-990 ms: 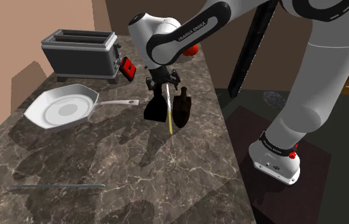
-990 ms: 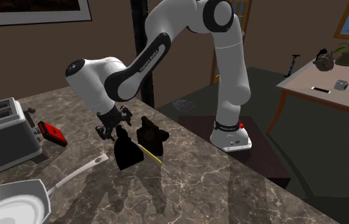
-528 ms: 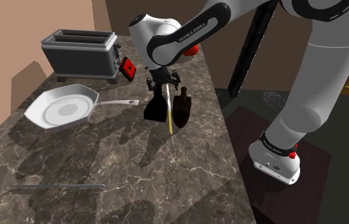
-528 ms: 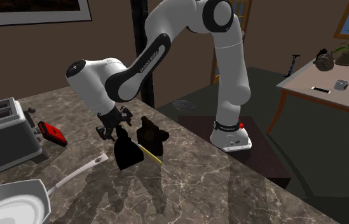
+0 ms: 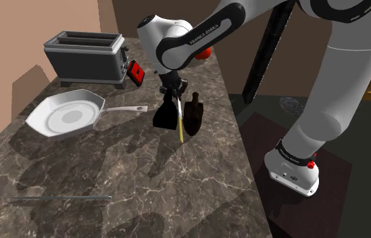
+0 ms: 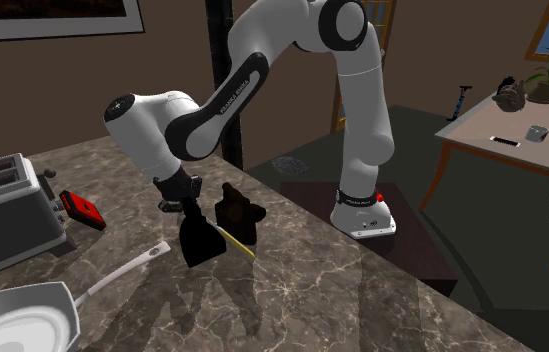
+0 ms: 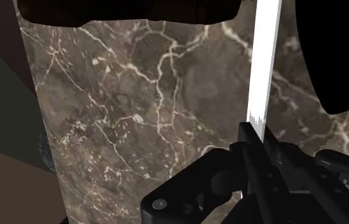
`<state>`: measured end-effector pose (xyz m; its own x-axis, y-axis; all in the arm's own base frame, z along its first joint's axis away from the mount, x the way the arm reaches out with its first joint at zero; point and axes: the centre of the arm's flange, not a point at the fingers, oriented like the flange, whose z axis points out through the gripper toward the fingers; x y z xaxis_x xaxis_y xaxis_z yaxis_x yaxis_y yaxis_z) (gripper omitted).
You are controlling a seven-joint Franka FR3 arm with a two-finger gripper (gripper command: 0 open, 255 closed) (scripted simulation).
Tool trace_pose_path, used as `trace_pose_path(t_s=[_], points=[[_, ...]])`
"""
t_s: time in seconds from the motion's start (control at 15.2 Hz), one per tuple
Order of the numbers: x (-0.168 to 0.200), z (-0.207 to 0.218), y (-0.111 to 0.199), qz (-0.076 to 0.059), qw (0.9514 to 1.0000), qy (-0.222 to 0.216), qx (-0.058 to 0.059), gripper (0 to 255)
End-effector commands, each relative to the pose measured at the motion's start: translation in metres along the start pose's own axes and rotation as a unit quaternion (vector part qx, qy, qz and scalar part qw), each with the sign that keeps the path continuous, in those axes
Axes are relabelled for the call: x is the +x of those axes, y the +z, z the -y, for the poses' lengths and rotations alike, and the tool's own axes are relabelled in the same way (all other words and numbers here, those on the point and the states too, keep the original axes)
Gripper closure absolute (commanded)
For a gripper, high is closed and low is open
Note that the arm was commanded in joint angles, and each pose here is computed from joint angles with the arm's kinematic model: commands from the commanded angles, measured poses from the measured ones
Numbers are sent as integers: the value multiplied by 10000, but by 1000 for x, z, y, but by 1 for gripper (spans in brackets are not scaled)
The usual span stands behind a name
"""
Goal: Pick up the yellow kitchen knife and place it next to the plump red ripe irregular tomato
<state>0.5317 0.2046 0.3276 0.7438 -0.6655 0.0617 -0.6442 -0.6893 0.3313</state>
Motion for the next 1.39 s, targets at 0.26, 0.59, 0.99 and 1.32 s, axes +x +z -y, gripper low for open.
trace_pose_path(t_s=[0.26, 0.59, 0.99, 1.32], points=[[1, -5, -15, 0, 10000, 0, 0, 255], [3, -14, -40, 0, 10000, 0, 0, 255], [5, -24, -70, 0, 10000, 0, 0, 255], [6, -33, -94, 0, 10000, 0, 0, 255]])
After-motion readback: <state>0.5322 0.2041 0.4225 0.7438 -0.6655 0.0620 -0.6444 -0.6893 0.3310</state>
